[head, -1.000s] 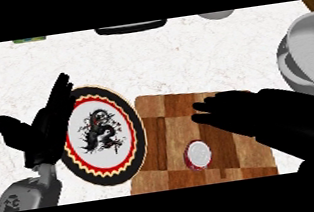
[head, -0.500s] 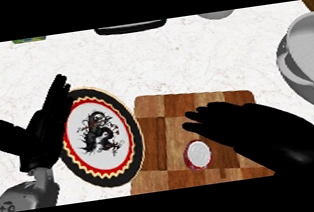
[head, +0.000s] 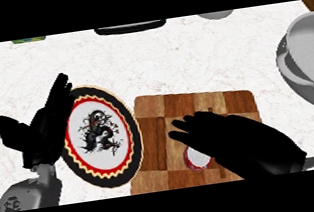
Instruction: Pick the can from the cutting board and place it in the pot
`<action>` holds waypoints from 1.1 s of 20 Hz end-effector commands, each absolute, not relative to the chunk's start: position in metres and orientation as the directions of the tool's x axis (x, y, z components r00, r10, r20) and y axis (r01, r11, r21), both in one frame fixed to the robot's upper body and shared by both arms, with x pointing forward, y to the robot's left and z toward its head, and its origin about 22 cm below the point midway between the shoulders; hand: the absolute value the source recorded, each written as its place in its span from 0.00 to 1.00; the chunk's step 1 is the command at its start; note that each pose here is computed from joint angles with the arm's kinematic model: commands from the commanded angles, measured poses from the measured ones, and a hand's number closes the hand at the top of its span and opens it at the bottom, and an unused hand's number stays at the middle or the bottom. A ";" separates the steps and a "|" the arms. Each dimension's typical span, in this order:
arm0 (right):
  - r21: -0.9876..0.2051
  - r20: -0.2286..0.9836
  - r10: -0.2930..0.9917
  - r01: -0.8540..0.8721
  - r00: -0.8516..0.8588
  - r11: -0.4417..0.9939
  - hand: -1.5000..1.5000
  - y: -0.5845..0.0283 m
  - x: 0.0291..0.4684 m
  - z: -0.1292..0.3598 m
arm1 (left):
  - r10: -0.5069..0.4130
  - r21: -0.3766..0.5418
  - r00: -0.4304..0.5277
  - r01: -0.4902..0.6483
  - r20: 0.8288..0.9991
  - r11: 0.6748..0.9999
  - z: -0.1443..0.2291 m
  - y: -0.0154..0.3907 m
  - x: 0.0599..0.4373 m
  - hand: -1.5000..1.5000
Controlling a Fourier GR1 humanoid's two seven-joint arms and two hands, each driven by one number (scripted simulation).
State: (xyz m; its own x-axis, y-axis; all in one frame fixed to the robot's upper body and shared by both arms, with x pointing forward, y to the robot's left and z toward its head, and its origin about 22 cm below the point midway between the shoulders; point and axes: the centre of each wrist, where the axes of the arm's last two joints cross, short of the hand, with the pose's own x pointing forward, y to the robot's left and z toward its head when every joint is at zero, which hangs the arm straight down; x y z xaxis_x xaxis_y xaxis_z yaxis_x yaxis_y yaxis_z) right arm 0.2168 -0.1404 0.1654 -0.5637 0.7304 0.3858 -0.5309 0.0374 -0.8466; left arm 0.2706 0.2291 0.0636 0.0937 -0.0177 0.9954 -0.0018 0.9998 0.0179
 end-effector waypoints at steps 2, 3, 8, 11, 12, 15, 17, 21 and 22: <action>-0.847 0.349 0.779 -0.531 -0.521 0.024 0.00 -0.128 0.220 0.150 | -0.021 0.021 0.089 0.000 0.996 1.000 0.060 0.236 0.273 0.50; -0.853 0.327 0.779 -0.522 -0.535 0.000 0.00 -0.119 0.216 0.141 | -0.023 0.022 0.091 0.009 0.996 1.000 0.061 0.206 0.269 0.50; -0.860 0.288 0.808 -0.510 -0.514 -0.018 0.00 -0.105 0.208 0.138 | -0.009 0.012 0.099 -0.023 0.995 1.000 0.058 0.231 0.267 0.50; -0.859 0.271 0.809 -0.510 -0.522 -0.041 0.00 -0.103 0.228 0.117 | -0.013 0.012 0.096 0.009 0.995 1.000 0.069 0.234 0.265 0.50; -0.856 0.268 0.800 -0.514 -0.536 -0.058 0.00 -0.104 0.217 0.116 | -0.020 0.020 0.105 -0.005 0.994 1.000 0.065 0.228 0.261 0.50; -0.853 0.214 0.813 -0.509 -0.542 -0.114 0.00 -0.081 0.240 0.107 | 0.000 0.001 0.103 -0.003 0.995 1.000 0.069 0.234 0.280 0.50; -0.845 0.170 0.836 -0.514 -0.521 -0.149 0.00 -0.101 0.220 0.097 | -0.016 0.016 0.093 0.003 0.996 1.000 0.067 0.231 0.268 0.50; -0.839 0.140 0.845 -0.515 -0.517 -0.176 0.00 -0.097 0.216 0.098 | -0.023 0.021 0.102 0.018 0.994 1.000 0.066 0.229 0.261 0.50; -0.843 0.120 0.842 -0.501 -0.527 -0.194 0.00 -0.092 0.248 0.091 | -0.015 0.015 0.102 0.002 0.995 1.000 0.065 0.241 0.267 0.50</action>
